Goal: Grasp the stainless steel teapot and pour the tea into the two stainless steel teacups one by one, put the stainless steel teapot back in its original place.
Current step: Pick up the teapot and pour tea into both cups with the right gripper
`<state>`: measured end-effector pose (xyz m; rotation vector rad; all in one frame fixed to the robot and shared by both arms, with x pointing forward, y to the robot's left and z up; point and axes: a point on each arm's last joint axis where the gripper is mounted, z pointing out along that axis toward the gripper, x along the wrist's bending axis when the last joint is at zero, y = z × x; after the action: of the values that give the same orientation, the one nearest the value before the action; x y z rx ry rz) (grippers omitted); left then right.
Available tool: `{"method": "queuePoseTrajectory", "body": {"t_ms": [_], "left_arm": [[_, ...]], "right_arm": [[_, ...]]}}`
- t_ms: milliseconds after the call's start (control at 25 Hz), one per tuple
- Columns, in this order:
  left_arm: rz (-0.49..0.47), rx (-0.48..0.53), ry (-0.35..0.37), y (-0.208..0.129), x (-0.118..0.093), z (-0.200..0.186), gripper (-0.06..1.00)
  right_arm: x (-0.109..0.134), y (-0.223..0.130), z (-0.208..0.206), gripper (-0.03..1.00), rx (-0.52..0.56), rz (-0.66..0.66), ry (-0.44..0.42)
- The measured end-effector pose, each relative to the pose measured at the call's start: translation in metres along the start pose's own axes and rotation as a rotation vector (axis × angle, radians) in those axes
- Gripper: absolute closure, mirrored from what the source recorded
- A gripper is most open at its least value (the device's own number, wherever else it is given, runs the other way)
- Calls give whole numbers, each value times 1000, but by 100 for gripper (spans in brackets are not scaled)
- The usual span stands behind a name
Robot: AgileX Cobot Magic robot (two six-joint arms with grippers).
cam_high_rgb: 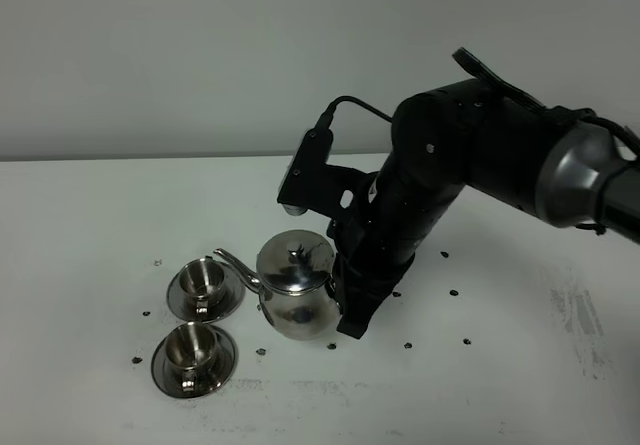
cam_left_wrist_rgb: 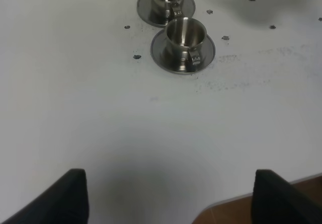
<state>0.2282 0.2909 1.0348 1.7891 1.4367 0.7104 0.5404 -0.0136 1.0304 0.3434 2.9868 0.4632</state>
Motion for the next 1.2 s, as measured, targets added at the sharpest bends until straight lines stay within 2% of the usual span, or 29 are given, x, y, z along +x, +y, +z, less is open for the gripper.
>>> {"method": "queuePoseTrajectory", "body": {"t_ms": [200,520,840,1200], "left_arm": [[0,0,0,0,0,0,29],[1,0,0,0,0,0,29],[1,0,0,0,0,0,29],[3,0,4,0,0,0,29]], "right_arm": [[-5,10,12,82,56,-66,35],[15,23,27,82,79,-180,54],[10,20,46,82,164,-249,-12],[21,26,56,83,180,-309,-12]]}}
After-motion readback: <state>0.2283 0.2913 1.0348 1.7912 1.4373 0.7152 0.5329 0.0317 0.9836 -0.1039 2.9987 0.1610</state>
